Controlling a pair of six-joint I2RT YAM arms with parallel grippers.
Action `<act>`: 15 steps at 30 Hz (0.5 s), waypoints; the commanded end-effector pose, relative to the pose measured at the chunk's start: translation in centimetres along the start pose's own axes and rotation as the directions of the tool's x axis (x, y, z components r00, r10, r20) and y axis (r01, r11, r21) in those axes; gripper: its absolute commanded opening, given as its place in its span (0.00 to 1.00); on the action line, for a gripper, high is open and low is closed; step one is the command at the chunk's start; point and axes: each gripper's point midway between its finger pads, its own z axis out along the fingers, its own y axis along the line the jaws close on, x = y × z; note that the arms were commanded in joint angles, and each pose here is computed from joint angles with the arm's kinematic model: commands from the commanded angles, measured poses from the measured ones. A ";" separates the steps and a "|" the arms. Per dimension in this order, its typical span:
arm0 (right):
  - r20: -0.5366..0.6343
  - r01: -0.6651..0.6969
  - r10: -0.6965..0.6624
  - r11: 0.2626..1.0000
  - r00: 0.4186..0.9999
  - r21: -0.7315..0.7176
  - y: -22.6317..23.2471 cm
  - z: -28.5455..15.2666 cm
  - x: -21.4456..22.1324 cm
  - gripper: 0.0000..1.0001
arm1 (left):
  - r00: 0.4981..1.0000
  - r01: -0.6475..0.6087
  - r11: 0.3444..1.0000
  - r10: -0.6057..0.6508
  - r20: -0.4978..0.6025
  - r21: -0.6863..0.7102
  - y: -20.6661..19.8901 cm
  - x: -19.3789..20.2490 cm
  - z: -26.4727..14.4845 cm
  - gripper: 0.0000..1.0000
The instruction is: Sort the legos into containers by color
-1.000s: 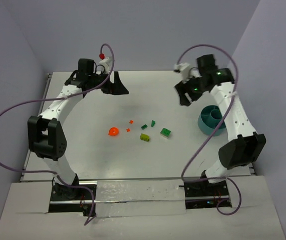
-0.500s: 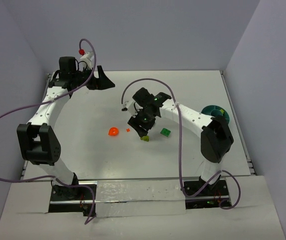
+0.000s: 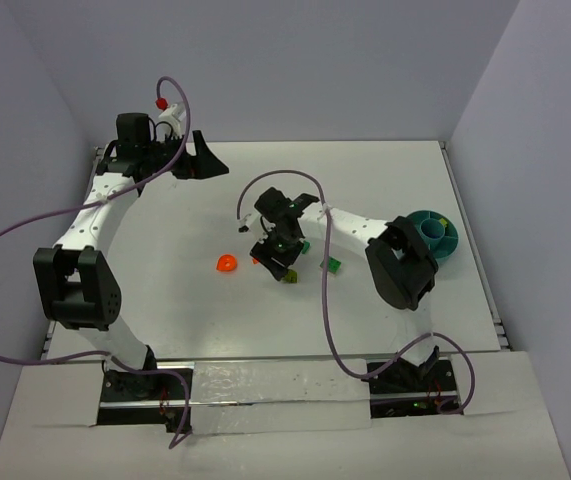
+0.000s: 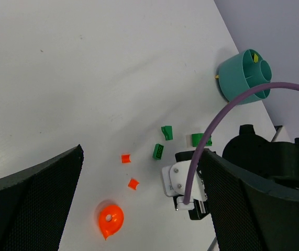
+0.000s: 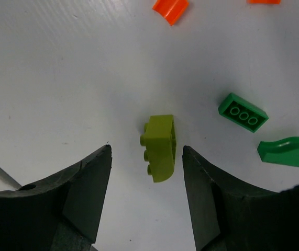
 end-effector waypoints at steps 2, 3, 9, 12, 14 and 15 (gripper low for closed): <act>0.022 0.042 -0.043 0.998 0.999 0.053 -1.1 1.1 -0.9 0.63 | 0.998 -0.046 0.998 0.045 0.050 0.037 -0.5 -2.2 -0.1 0.99; 0.017 0.043 -0.044 0.998 0.999 0.054 -1.2 1.3 -0.7 0.63 | 0.998 -0.045 0.998 0.043 0.051 0.036 -0.5 -2.2 -0.1 0.99; -0.021 0.070 -0.068 0.994 0.997 0.083 -1.9 2.3 0.9 0.52 | 0.998 -0.042 0.998 0.040 0.051 0.040 -0.5 -2.3 0.1 0.99; -0.025 0.076 -0.075 0.993 0.997 0.090 -2.0 2.4 1.2 0.41 | 0.998 -0.039 0.998 0.037 0.051 0.039 -0.4 -2.4 0.1 0.99; -0.029 0.079 -0.077 0.992 0.997 0.097 -1.9 2.3 1.6 0.26 | 0.998 -0.040 0.998 0.038 0.052 0.039 -0.4 -2.5 0.1 0.99; -0.022 0.078 -0.076 0.992 0.997 0.100 -1.9 1.9 1.5 0.18 | 0.998 -0.041 0.998 0.039 0.053 0.039 -0.4 -2.6 0.1 0.99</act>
